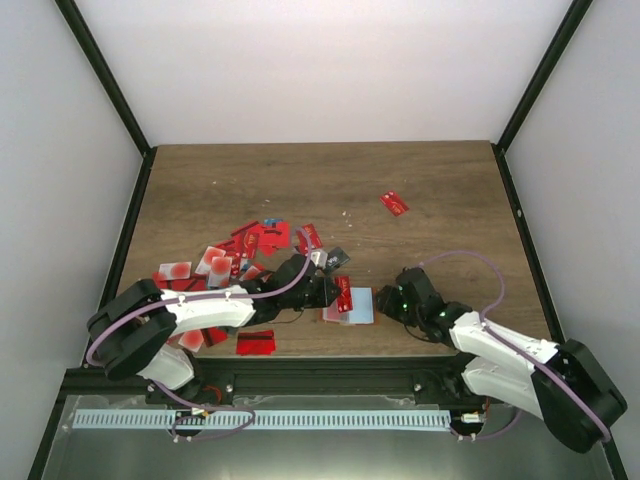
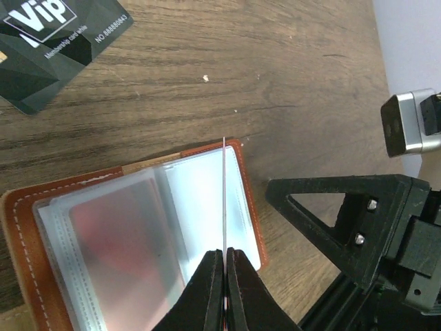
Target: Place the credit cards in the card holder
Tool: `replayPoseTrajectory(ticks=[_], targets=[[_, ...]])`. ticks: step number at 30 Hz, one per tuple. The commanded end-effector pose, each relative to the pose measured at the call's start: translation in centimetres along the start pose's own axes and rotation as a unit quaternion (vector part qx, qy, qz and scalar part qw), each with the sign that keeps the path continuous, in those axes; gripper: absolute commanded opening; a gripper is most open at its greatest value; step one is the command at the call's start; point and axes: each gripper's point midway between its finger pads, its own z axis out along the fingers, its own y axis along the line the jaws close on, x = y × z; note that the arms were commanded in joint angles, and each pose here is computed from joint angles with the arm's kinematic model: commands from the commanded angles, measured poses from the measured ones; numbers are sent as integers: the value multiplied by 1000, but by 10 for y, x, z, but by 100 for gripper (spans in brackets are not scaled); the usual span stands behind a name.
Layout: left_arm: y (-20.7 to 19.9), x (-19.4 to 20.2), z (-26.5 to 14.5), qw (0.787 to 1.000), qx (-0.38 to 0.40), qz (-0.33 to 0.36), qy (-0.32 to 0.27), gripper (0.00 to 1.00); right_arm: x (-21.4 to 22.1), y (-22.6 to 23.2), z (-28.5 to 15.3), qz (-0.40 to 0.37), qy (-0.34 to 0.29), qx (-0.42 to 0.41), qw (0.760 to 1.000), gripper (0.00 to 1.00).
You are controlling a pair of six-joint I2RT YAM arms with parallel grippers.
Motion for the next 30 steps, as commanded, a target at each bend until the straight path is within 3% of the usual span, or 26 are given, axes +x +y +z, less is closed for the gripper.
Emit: replayPoseTrajectory(ticks=[1,13,30], targets=[[7,-10,3,999,-20,4,-25,4,4,-1,6,4,8,-6,1000,53],[24,2,9,999,-51,13,0,4,4,5,10,-5,17,-11,1000,52],[19,10,25,999,-25,-2,24,4,20,1,12,1,45,-29,999,47]])
